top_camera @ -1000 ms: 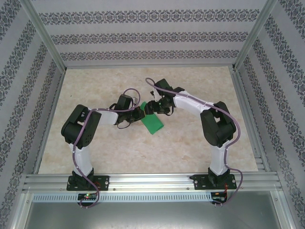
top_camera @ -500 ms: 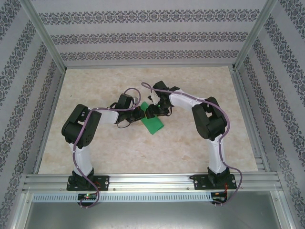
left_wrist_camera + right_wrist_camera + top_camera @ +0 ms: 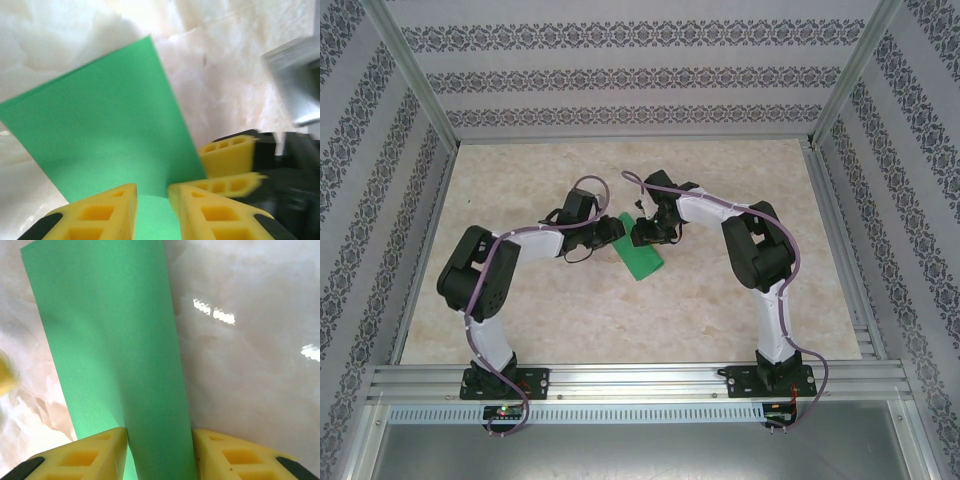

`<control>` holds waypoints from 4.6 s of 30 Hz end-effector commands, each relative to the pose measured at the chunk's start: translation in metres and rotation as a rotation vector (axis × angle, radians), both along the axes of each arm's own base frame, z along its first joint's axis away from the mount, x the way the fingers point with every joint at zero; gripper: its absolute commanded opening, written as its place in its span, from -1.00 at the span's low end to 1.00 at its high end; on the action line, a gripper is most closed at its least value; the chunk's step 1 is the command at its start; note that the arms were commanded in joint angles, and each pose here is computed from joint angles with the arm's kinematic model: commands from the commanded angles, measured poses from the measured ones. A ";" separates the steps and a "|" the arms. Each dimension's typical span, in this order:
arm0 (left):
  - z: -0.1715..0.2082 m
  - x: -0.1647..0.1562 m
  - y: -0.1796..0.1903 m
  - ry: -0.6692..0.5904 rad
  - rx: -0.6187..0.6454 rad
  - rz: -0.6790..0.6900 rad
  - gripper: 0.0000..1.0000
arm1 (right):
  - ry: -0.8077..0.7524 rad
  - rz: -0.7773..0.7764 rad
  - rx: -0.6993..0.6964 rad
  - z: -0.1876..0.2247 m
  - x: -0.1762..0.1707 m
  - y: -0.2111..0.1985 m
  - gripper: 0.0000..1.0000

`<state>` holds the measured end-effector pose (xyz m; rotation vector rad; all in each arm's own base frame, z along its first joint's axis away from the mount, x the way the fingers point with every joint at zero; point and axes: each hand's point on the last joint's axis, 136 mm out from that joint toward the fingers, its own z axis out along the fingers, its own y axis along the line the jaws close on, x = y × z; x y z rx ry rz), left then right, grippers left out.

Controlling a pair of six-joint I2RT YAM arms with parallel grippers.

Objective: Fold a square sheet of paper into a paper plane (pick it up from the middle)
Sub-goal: Fold the square sheet of paper in half at the center of the table, then hold the square sheet of paper at the center of the table.

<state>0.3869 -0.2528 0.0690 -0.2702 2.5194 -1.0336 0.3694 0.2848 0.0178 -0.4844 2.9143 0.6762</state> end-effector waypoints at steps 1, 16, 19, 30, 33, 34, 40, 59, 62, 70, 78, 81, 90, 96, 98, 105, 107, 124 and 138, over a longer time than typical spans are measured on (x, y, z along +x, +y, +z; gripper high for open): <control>0.019 -0.001 0.013 -0.056 0.052 0.060 -0.42 | 0.010 -0.105 -0.089 -0.031 0.012 -0.027 -0.19; 0.015 0.003 0.031 -0.131 0.123 0.116 -0.43 | 0.052 -0.120 -0.136 -0.036 0.010 -0.040 -0.18; 0.009 0.004 0.034 -0.128 0.142 0.120 -0.44 | 0.048 -0.092 -0.143 -0.035 0.007 -0.039 -0.19; -0.005 0.007 0.015 -0.099 0.067 0.039 -0.51 | 0.043 -0.031 -0.175 -0.037 0.000 -0.036 -0.15; -0.009 0.007 0.011 -0.090 0.053 0.028 -0.55 | 0.047 -0.047 -0.189 -0.039 0.001 -0.037 -0.14; -0.010 0.007 0.010 -0.089 0.050 0.025 -0.56 | 0.048 -0.048 -0.193 -0.039 0.001 -0.037 -0.14; -0.012 0.006 0.004 -0.084 0.024 -0.002 -0.60 | 0.049 -0.027 -0.222 -0.044 -0.002 -0.036 -0.13; 0.005 0.010 0.005 -0.128 -0.002 0.030 -0.66 | 0.053 -0.019 -0.253 -0.047 -0.005 -0.037 -0.10; 0.001 0.009 0.001 -0.110 -0.011 0.014 -0.67 | 0.054 -0.021 -0.252 -0.047 -0.004 -0.036 -0.10; -0.010 0.007 -0.010 -0.072 -0.002 -0.028 -0.68 | 0.053 -0.021 -0.258 -0.046 -0.004 -0.037 -0.12; -0.014 0.006 -0.010 -0.062 0.000 -0.028 -0.68 | 0.056 -0.025 -0.263 -0.047 -0.004 -0.038 -0.12; -0.015 0.006 -0.011 -0.059 -0.002 -0.030 -0.68 | 0.055 -0.027 -0.262 -0.046 -0.003 -0.037 -0.13; -0.020 0.006 -0.014 -0.042 -0.006 -0.042 -0.68 | 0.058 -0.022 -0.266 -0.047 -0.004 -0.037 -0.15; -0.025 0.005 -0.016 -0.025 -0.010 -0.051 -0.68 | 0.058 -0.016 -0.271 -0.047 -0.004 -0.037 -0.09; -0.027 0.004 -0.017 -0.023 -0.010 -0.054 -0.68 | 0.058 -0.012 -0.273 -0.047 -0.004 -0.037 -0.09; -0.032 0.002 -0.019 -0.005 -0.004 -0.063 -0.69 | 0.060 -0.011 -0.275 -0.047 -0.005 -0.038 -0.13; -0.032 0.002 -0.019 -0.002 -0.003 -0.063 -0.69 | 0.059 -0.008 -0.275 -0.047 -0.005 -0.037 -0.14; -0.055 -0.006 -0.014 0.077 0.066 -0.062 -0.71 | 0.072 -0.008 -0.273 -0.051 -0.009 -0.037 -0.12; -0.089 -0.029 0.006 0.200 0.232 -0.092 -0.78 | -0.062 -0.124 -0.020 0.042 0.026 -0.033 0.14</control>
